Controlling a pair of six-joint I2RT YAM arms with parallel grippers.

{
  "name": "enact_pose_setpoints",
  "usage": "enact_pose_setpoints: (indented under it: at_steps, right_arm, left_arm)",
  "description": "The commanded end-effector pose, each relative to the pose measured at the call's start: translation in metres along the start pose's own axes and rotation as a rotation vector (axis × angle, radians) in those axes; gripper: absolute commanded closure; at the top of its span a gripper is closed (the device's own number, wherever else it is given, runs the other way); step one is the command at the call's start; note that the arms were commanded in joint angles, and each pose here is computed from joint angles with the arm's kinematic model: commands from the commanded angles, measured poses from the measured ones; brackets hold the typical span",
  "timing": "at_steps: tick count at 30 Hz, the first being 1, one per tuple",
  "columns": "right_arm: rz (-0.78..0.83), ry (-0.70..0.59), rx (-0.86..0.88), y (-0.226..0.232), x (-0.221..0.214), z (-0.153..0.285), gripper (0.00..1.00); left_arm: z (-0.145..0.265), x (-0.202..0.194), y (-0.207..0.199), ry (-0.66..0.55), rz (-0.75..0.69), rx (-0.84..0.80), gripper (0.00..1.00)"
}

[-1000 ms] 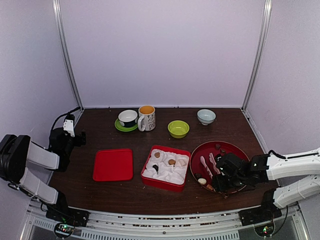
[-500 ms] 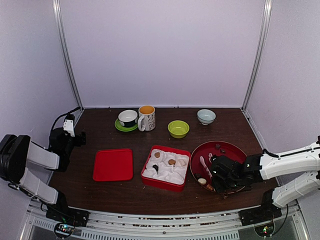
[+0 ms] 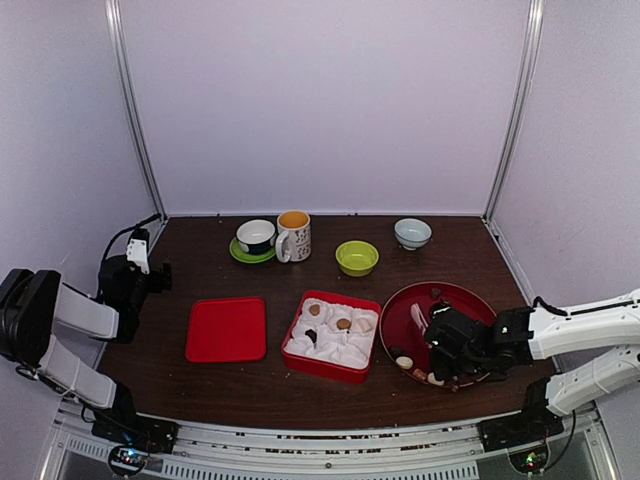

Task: Pack the chocolate
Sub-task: Pick up the clamp from the plate.

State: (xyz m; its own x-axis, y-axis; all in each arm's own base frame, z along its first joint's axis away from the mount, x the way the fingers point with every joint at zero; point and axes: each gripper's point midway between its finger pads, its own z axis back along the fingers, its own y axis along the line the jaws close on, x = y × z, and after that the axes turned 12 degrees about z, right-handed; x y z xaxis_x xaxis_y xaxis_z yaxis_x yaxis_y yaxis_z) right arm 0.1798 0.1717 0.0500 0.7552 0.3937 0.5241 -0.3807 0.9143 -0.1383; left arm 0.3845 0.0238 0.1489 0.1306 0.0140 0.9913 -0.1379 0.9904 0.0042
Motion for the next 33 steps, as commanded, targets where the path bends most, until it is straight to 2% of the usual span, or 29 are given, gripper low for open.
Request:
enact_pose_setpoints:
  at_steps: [1, 6, 12, 14, 19, 33]
  right_arm:
    - [-0.036, -0.078, -0.041, -0.012, 0.021, 0.018, 0.82]
    - [-0.041, -0.106, -0.026, -0.020, 0.035, 0.035, 0.82]
    - [-0.087, -0.047, 0.002, -0.040, 0.041, 0.045, 0.82]
    - [-0.112, -0.028, 0.009, -0.049, 0.041, 0.047, 0.79]
    - [-0.150, 0.020, 0.037, -0.054, 0.036, 0.042, 0.73]
    - [-0.159, 0.047, 0.010, -0.058, 0.036, 0.025, 0.68]
  left_arm:
    - [-0.002, 0.017, 0.002, -0.061, 0.013, 0.001, 0.02]
    - [-0.002, 0.017, 0.002, -0.062, 0.013, 0.000, 0.02]
    - [-0.002, 0.016, 0.002, -0.061, 0.013, 0.000, 0.02]
    - [-0.002, 0.017, 0.002, -0.061, 0.013, 0.001, 0.02]
    - [-0.002, 0.017, 0.002, -0.062, 0.013, 0.000, 0.02]
    - [-0.002, 0.017, 0.002, -0.063, 0.013, 0.001, 0.02]
